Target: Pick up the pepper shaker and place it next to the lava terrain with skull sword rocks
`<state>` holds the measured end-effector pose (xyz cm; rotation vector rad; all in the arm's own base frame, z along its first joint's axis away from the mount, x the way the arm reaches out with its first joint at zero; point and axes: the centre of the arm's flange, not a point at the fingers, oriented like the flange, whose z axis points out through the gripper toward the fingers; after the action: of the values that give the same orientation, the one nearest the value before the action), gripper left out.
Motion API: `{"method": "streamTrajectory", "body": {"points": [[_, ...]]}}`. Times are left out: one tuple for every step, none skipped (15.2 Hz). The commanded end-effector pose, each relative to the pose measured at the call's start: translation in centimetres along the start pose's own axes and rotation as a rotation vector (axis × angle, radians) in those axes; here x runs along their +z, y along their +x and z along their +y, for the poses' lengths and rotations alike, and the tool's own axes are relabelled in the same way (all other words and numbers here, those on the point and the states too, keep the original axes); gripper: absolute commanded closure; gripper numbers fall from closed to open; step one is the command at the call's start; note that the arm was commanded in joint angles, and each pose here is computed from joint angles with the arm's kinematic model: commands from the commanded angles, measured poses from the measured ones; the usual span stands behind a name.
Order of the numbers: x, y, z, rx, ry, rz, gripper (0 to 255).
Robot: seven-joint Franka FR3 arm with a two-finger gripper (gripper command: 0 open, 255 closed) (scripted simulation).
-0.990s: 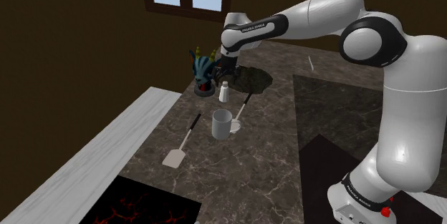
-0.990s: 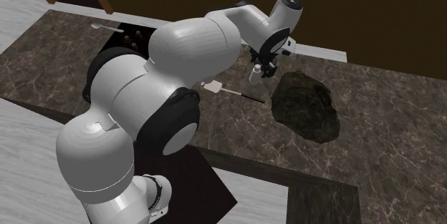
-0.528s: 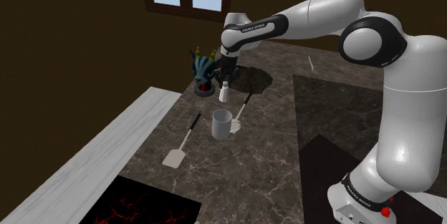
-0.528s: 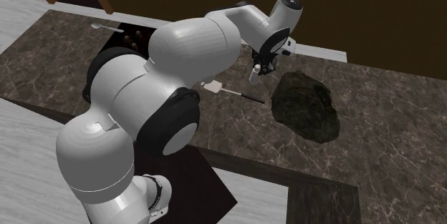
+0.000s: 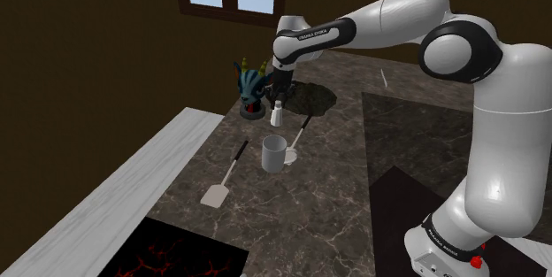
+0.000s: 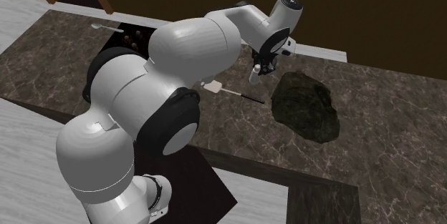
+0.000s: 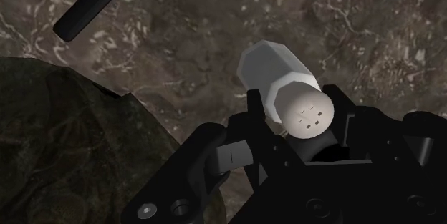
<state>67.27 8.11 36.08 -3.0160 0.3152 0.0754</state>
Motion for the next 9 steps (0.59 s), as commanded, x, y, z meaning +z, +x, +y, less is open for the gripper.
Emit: {"method": "streamTrajectory", "body": {"points": [[-0.5,0.0,0.0,0.0,0.0,-0.001,255],[-1.0,-0.1,-0.1,0.0,0.0,-0.001,255],[-1.5,-0.1,-0.1,0.0,0.0,-0.001,255],[-2.1,-0.1,-0.2,0.0,0.0,-0.001,255],[-2.6,-0.2,-0.3,0.0,0.0,-0.001,255],[-3.1,-0.2,-0.3,0.0,0.0,-0.001,255],[-3.6,-0.2,-0.4,0.0,0.0,-0.001,255],[-4.2,-0.3,-0.4,0.0,0.0,-0.001,255],[-4.7,-0.3,-0.5,0.0,0.0,-0.001,255]]}}
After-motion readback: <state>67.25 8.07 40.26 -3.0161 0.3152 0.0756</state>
